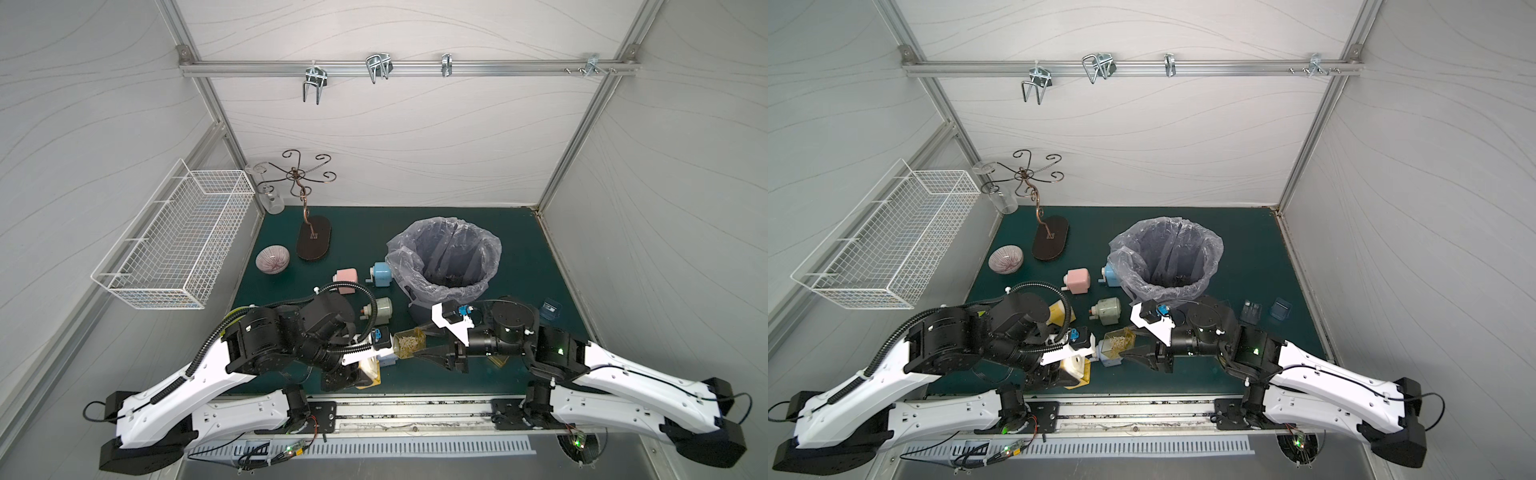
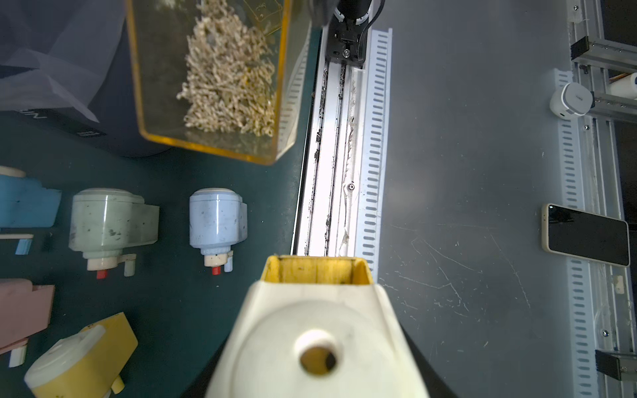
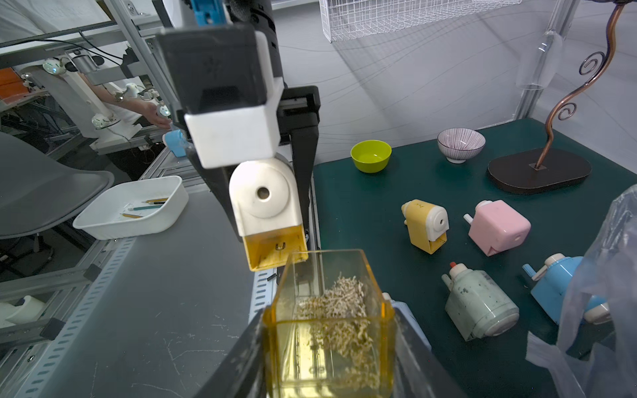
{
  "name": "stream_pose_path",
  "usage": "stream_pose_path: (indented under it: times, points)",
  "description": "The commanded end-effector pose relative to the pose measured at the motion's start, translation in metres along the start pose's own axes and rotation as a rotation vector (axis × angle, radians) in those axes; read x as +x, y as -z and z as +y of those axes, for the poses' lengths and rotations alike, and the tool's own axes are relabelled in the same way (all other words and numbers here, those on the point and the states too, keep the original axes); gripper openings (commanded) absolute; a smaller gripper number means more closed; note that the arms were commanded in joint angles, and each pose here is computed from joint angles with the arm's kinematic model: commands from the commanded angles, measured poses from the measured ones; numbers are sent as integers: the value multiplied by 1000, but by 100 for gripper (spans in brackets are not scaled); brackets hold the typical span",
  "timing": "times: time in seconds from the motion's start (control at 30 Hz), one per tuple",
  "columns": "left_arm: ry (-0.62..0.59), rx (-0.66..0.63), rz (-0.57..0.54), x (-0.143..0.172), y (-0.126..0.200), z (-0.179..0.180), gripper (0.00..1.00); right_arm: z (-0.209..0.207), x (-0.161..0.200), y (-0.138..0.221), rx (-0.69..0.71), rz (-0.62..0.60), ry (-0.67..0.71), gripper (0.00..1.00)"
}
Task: Take out the pencil sharpener tray and clean the shavings
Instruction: Open the container of the pencil sharpener, then pour the shavings into the trash bin.
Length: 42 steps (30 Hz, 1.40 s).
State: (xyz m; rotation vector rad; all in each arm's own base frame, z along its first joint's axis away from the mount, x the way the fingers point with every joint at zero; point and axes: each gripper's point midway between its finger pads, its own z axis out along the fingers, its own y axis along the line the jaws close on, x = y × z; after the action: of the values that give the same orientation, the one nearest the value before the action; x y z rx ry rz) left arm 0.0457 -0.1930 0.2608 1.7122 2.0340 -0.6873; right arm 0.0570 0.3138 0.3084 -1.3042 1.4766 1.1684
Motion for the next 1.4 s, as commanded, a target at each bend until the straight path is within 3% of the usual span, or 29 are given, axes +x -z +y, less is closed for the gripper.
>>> stream_pose_path:
  times: [0.0,0.23,0.37,0.5,0.7,0.9,1.1,1.2,1.37]
  points:
    - [-19,-21,-45,-5,8,0,0,-4,-9,9,39,-25,6,0]
    - [-19,-55,19,6,1,8,0,-52,-46,30,335,-33,-57,0]
    - [-11,-68,58,11,-5,13,0,-93,-66,49,497,25,-252,0]
    - [-14,-90,52,15,-4,15,0,-131,-68,72,578,39,-572,0]
    - [-32,-156,57,26,-1,24,0,-178,-68,99,483,-136,-1172,0]
    - [-49,-191,120,46,-9,31,0,-198,-75,105,287,-282,-1553,0]
    - [-61,-206,144,58,-16,34,0,-194,-82,106,244,-292,-1784,0]
    - [-69,-213,143,61,-18,36,0,-193,-87,107,213,-329,-1833,0]
    - [-80,-232,167,70,-23,39,0,-188,-92,98,119,-254,-1879,0]
